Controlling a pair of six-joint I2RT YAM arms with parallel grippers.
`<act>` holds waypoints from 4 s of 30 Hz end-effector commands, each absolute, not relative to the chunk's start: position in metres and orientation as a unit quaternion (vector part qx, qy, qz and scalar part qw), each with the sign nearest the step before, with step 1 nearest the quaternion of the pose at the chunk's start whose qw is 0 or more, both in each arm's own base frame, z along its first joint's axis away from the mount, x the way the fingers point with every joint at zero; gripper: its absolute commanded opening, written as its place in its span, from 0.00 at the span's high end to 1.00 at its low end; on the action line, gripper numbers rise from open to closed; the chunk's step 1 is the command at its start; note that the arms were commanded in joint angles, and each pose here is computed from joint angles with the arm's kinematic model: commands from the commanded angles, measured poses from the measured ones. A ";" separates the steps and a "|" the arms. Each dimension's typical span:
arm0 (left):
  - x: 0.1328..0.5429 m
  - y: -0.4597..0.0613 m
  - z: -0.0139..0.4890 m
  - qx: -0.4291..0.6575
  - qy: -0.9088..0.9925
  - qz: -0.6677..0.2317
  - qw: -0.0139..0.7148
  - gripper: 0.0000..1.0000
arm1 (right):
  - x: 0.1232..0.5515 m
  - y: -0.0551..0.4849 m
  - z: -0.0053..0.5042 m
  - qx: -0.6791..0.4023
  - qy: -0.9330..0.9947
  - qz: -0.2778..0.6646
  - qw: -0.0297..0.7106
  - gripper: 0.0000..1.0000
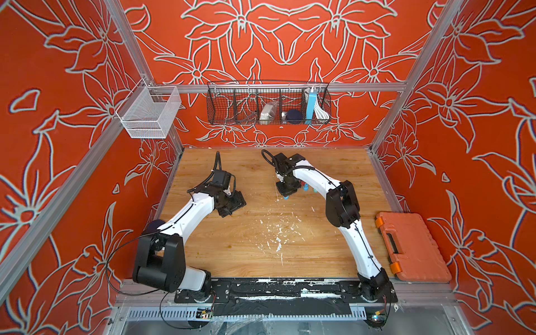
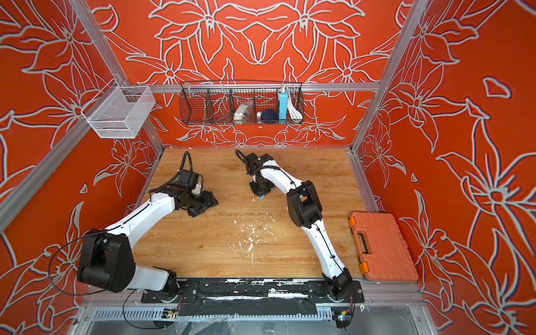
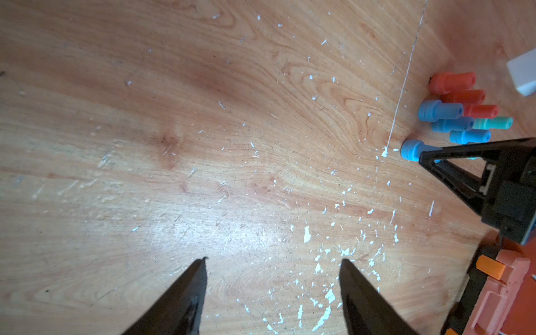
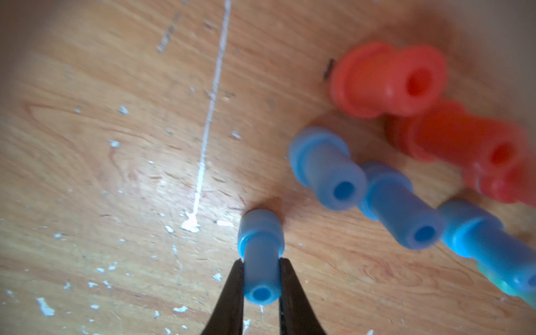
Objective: Close the stamp cap
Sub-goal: Place the stamp at the center of the board, then reset both arms
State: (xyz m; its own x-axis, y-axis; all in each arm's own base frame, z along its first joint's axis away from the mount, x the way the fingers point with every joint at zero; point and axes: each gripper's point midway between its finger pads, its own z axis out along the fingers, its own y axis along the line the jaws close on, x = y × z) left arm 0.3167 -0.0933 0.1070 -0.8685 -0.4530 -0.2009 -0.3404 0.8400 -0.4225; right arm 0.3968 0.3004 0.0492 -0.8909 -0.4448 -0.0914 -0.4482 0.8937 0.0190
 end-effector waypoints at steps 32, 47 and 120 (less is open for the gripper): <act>0.333 -0.093 0.114 -0.195 0.951 -0.185 0.154 0.28 | 0.433 0.321 0.041 -0.212 0.974 -0.008 0.081 0.91; 0.329 -0.096 0.109 -0.196 0.951 -0.192 0.145 0.28 | 0.449 0.325 0.046 -0.207 0.972 -0.005 0.113 0.90; 0.324 -0.091 0.161 -0.169 0.944 -0.195 0.207 0.26 | 0.312 0.068 0.241 -0.045 0.946 -0.015 0.322 0.56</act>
State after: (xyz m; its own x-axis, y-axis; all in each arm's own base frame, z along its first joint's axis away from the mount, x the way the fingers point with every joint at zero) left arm 0.3232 -0.0925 0.1537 -0.8652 -0.3993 -0.3033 -0.2471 0.8659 -0.4350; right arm 0.3063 0.0681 0.2404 -0.8243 -0.1191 -0.5535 -0.0861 0.9926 -0.0853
